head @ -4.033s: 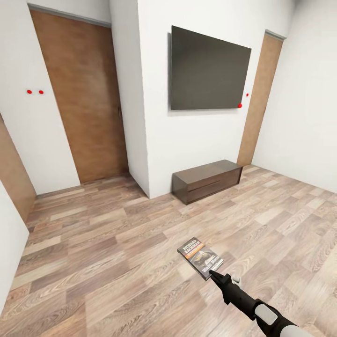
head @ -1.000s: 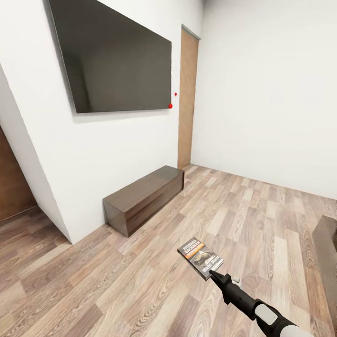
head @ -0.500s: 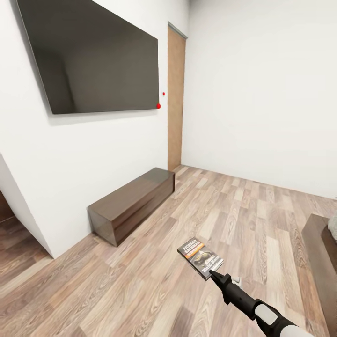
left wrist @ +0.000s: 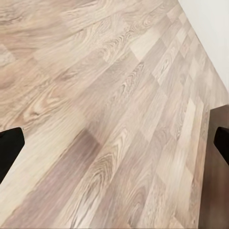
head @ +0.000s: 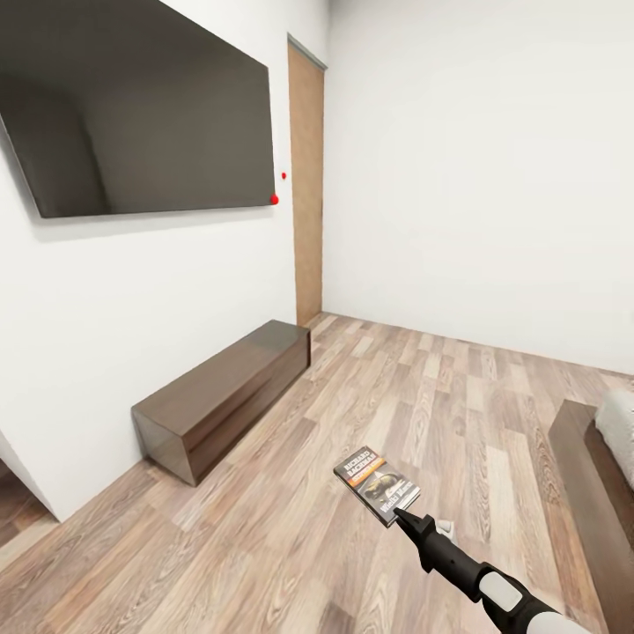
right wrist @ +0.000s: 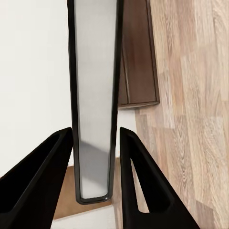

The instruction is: In the bedroom, move the book from the bed onto either nightstand, and place the two sandals side by side next to the bed.

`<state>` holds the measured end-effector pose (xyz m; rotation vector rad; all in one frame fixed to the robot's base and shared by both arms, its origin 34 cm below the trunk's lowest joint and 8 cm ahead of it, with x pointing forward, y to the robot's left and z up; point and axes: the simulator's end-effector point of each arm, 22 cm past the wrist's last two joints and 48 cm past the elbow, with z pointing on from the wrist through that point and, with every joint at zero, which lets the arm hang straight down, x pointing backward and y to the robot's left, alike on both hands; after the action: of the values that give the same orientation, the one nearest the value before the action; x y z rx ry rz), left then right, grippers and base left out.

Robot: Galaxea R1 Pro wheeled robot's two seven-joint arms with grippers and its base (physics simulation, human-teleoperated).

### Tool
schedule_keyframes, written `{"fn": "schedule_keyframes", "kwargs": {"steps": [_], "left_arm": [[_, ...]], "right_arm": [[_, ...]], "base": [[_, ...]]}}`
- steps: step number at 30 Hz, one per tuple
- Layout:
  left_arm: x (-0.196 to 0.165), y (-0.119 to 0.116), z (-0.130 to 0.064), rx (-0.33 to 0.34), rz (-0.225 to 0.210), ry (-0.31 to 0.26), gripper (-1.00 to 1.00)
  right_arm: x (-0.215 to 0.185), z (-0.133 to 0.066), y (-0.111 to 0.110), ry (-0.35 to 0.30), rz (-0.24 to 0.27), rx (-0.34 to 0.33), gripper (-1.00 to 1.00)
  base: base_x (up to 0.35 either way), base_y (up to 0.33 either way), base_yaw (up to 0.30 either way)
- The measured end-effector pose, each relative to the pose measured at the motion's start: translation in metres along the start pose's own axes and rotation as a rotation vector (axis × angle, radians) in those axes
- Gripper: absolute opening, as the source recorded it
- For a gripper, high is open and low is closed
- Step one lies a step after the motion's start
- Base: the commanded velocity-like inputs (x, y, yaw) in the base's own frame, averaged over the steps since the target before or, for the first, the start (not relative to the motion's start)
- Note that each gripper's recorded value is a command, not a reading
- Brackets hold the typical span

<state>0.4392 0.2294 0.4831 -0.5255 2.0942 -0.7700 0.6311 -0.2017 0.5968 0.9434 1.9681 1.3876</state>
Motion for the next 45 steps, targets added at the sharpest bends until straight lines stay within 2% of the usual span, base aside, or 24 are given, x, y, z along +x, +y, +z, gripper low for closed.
{"fn": "schedule_keyframes", "kwargs": {"steps": [45], "left_arm": [[0.0002, 0.0, 0.0, 0.0, -0.001, 0.001, 1.0]], "right_arm": [[0.0002, 0.0, -0.0003, 0.001, -0.001, 0.001, -1.0]], "base": [[0.217, 0.0, -0.137]]}}
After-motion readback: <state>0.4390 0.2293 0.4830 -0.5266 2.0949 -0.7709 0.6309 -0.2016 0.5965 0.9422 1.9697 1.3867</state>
